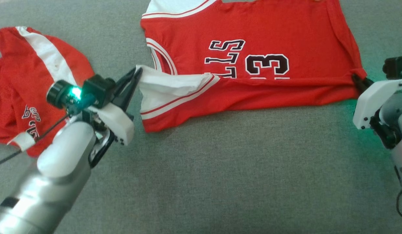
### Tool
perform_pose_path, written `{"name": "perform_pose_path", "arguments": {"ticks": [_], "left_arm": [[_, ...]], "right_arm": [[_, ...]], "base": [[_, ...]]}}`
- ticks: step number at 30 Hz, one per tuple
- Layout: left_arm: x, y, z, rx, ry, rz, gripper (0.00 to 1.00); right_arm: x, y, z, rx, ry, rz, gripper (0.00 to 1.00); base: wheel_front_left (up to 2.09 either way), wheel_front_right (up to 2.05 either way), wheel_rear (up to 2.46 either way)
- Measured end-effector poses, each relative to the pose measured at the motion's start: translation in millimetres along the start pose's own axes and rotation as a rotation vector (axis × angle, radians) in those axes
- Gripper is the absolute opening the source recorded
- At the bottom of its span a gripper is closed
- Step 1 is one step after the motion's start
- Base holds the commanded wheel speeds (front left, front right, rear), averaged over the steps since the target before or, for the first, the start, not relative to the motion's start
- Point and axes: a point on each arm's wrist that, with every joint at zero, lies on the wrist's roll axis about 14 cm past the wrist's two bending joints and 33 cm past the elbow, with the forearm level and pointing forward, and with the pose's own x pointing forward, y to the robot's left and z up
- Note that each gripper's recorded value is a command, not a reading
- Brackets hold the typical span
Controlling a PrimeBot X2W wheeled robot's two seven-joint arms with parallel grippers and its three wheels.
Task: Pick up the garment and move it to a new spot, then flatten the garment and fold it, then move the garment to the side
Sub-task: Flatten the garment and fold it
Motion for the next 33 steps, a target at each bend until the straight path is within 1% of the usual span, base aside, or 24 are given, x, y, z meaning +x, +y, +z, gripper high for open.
{"name": "perform_pose_path", "arguments": {"ticks": [3,4,5,6,7,9,14,17,19,21,24,25,27,31,33], "left_arm": [[9,6,6,0.005,-0.011,0.014,0.0],[9,6,6,0.005,-0.011,0.014,0.04],[12,8,11,0.006,-0.025,0.018,0.42],[15,10,15,0.003,-0.042,0.024,0.92],[19,11,21,0.004,-0.059,0.027,1.0],[24,14,35,-0.006,-0.113,0.043,1.0],[22,39,76,-0.113,-0.275,0.172,1.0],[11,46,97,-0.191,-0.362,0.222,1.0],[-2,45,112,-0.236,-0.435,0.243,1.0],[-17,42,117,-0.282,-0.488,0.265,1.0],[-38,33,104,-0.356,-0.51,0.303,1.0],[-51,25,90,-0.401,-0.503,0.324,1.0],[-62,16,80,-0.439,-0.501,0.34,1.0],[-77,-2,63,-0.475,-0.483,0.356,1.0],[-80,-12,52,-0.471,-0.454,0.353,1.0]], "right_arm": [[3,-1,1,0.001,0.002,-0.002,0.0],[3,-1,1,0.001,0.002,-0.002,0.0],[4,-1,4,0.002,-0.014,-0.003,0.56],[4,-1,9,0.006,-0.038,-0.004,1.0],[5,-2,13,0.013,-0.055,-0.006,1.0],[4,-1,25,0.03,-0.104,-0.007,1.0],[-10,-12,67,0.074,-0.317,-0.037,1.0],[-26,-14,93,0.119,-0.467,-0.043,1.0],[-39,-12,111,0.139,-0.571,-0.043,1.0],[-52,-12,122,0.166,-0.654,-0.047,1.0],[-67,-8,118,0.197,-0.703,-0.05,1.0],[-75,-2,108,0.205,-0.714,-0.052,1.0],[-83,7,95,0.208,-0.713,-0.051,1.0],[-98,21,71,0.216,-0.713,-0.066,1.0],[-105,25,58,0.242,-0.707,-0.082,1.0]], "base": [[0.0,0.0,0.0],[0.0,0.0,0.0],[0.0,0.0,0.0],[0.0,0.0,0.0],[0.0,0.0,0.0],[0.0,0.0,0.0],[0.0,0.0,0.0],[0.0,0.0,0.0],[0.0,0.0,0.0],[0.0,0.0,0.0],[0.0,0.0,0.0],[0.0,0.0,0.0],[0.0,0.0,0.0],[0.0,0.0,0.0],[0.0,0.0,0.0]]}}
